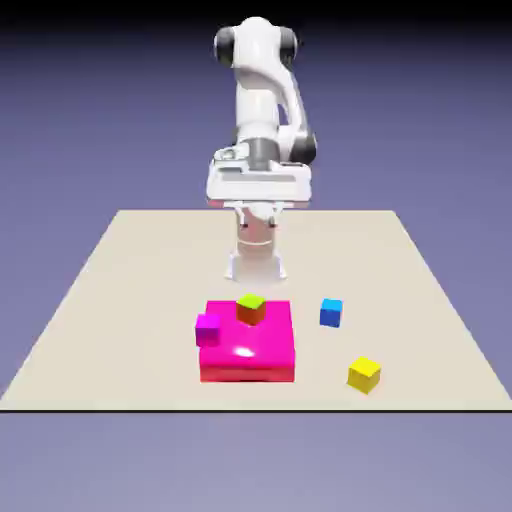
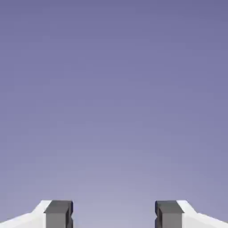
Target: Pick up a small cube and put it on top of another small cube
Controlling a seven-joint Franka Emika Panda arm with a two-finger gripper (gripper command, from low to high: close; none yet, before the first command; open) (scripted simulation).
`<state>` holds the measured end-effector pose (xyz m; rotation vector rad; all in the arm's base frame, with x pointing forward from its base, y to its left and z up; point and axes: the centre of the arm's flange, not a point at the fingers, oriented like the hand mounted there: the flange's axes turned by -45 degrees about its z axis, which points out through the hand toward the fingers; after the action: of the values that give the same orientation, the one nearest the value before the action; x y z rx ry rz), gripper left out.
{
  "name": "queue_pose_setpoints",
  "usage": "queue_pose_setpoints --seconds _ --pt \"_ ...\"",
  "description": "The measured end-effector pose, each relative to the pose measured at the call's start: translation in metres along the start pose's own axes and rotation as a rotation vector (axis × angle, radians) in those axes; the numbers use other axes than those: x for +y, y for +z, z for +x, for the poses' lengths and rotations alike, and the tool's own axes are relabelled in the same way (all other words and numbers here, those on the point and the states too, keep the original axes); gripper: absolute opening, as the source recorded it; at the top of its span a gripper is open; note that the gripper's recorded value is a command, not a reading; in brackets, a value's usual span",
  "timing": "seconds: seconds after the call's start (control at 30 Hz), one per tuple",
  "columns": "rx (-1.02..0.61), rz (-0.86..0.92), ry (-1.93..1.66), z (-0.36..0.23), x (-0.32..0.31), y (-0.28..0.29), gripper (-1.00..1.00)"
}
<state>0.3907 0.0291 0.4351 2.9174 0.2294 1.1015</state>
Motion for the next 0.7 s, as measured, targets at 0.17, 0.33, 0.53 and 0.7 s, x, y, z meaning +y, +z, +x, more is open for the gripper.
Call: queue_pose_setpoints --seconds 0.17,0.33,0.53,0.7 --pt "-0.291 0.147 -0.387 -0.066 -0.103 0.059 0.0" --pt "-0.56 0.281 -0.804 -0.161 -0.188 0.084 0.0" --pt "-0.76 0.369 -1.139 -0.251 -0.23 0.091 0.0" --pt "-0.758 0.37 -1.145 -0.282 -0.23 0.122 0.0"
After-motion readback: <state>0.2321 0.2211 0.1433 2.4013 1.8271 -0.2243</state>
